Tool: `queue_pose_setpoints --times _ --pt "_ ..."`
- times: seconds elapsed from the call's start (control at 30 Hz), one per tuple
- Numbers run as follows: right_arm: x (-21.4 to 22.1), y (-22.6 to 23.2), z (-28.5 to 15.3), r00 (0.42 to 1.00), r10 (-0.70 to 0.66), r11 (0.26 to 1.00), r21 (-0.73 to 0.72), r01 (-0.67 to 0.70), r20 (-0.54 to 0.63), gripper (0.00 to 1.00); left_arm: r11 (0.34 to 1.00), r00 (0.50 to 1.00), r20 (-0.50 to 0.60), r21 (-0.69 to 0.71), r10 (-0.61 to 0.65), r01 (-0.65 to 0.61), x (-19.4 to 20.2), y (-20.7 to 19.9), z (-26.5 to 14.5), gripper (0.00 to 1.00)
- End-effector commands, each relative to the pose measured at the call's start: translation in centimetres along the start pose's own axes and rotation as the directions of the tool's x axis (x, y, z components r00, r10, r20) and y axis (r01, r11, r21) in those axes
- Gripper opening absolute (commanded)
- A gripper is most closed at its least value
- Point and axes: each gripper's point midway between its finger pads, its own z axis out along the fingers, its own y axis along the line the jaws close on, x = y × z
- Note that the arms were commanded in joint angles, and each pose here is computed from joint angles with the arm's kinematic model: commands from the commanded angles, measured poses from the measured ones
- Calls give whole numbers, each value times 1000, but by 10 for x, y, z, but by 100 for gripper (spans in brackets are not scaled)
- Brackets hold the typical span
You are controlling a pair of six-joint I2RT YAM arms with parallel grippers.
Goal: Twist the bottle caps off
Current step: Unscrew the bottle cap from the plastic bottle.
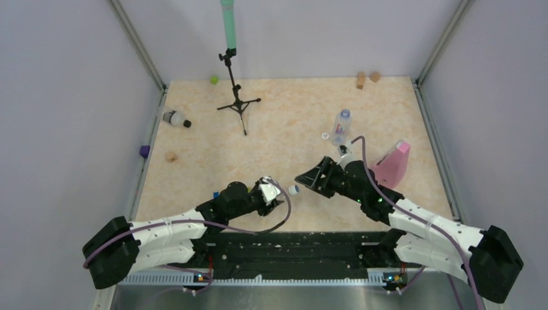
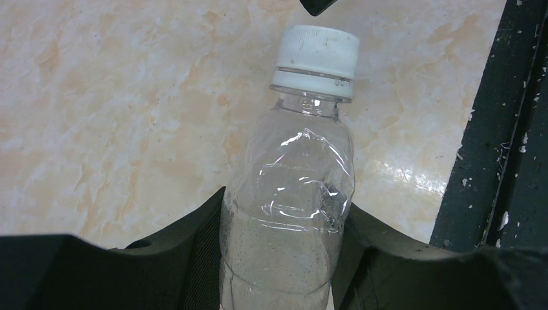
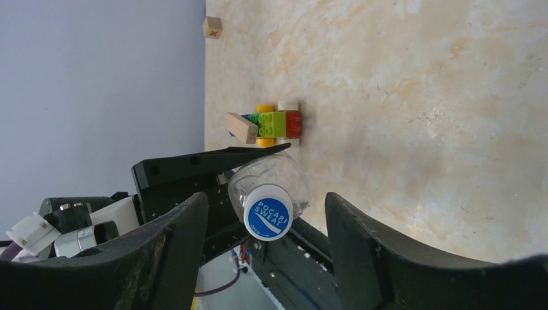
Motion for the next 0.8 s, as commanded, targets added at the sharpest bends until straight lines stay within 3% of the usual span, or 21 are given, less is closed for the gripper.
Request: queue_pose_setpoints --times 0.0,0.1,0.43,0.77 --pt "1 21 1 998 -56 998 -32 55 -31 65 1000 997 80 -27 2 0 -29 7 3 0" --pt "8 24 5 994 -80 996 -41 77 -76 65 1000 997 78 -31 2 0 -29 8 3 0" --pt "17 22 12 986 -122 992 -38 118 -115 45 999 996 83 -47 10 -6 -30 11 1 0" --pt "18 21 10 979 -156 988 -33 152 -131 47 999 996 94 -40 10 -6 -33 10 3 0"
